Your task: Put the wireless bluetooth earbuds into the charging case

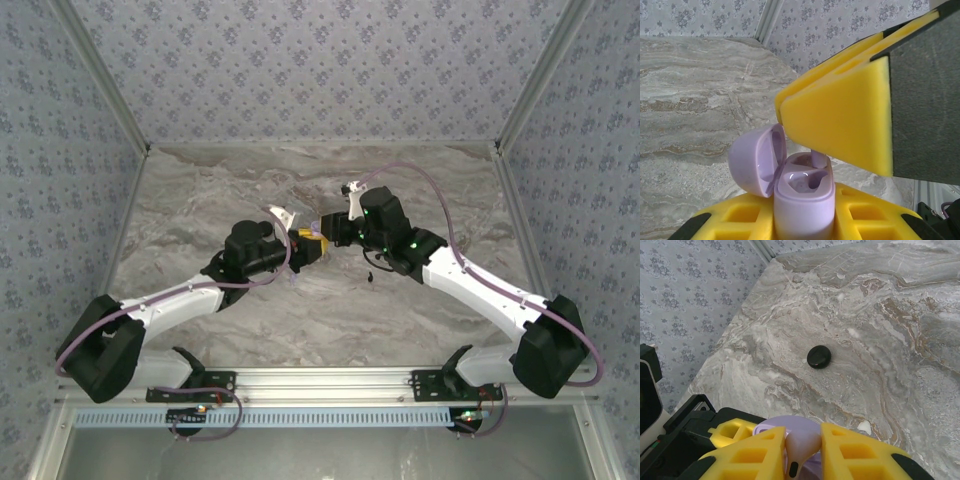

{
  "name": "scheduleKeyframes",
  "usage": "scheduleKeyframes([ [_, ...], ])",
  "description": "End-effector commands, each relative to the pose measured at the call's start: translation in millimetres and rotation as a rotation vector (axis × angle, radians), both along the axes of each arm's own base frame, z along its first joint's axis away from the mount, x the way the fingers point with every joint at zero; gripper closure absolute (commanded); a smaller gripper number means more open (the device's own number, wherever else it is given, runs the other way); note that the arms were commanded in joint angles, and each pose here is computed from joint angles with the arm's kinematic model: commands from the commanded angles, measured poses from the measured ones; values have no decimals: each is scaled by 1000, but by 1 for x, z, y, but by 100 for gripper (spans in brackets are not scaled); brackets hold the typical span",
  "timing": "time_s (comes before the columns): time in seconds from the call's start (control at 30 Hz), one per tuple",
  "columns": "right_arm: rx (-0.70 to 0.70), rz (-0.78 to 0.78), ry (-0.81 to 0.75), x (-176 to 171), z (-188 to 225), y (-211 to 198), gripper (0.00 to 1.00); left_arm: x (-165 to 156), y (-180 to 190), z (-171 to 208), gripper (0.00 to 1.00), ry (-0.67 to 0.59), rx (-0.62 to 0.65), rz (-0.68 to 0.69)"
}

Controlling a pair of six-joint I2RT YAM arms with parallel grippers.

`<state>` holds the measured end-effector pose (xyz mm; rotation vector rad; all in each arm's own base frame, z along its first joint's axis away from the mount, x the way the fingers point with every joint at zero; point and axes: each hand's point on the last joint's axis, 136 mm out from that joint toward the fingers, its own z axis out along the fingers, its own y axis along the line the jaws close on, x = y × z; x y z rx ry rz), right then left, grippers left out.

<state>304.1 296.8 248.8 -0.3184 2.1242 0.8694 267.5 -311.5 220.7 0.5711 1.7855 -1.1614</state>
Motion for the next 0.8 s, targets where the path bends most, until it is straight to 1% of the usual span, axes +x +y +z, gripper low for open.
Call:
scheduleKeyframes([
  [0.0,3,10,15,-7,1,-1,75,5,-5,25,74,-71,-37,1],
  [0.17,-9,6,24,-7,-4,-2,75,3,-6,30,74,-79,-49,-8],
  [0.37,-6,8,21,-7,-2,-2,65,1,-5,33,74,-88,-55,-10],
  [0.63,-1,12,20,-8,1,-1,63,-1,-4,33,74,-93,-51,-13],
  [0.77,-10,4,8,-8,8,-4,58,-2,-3,31,74,-109,-34,-14],
])
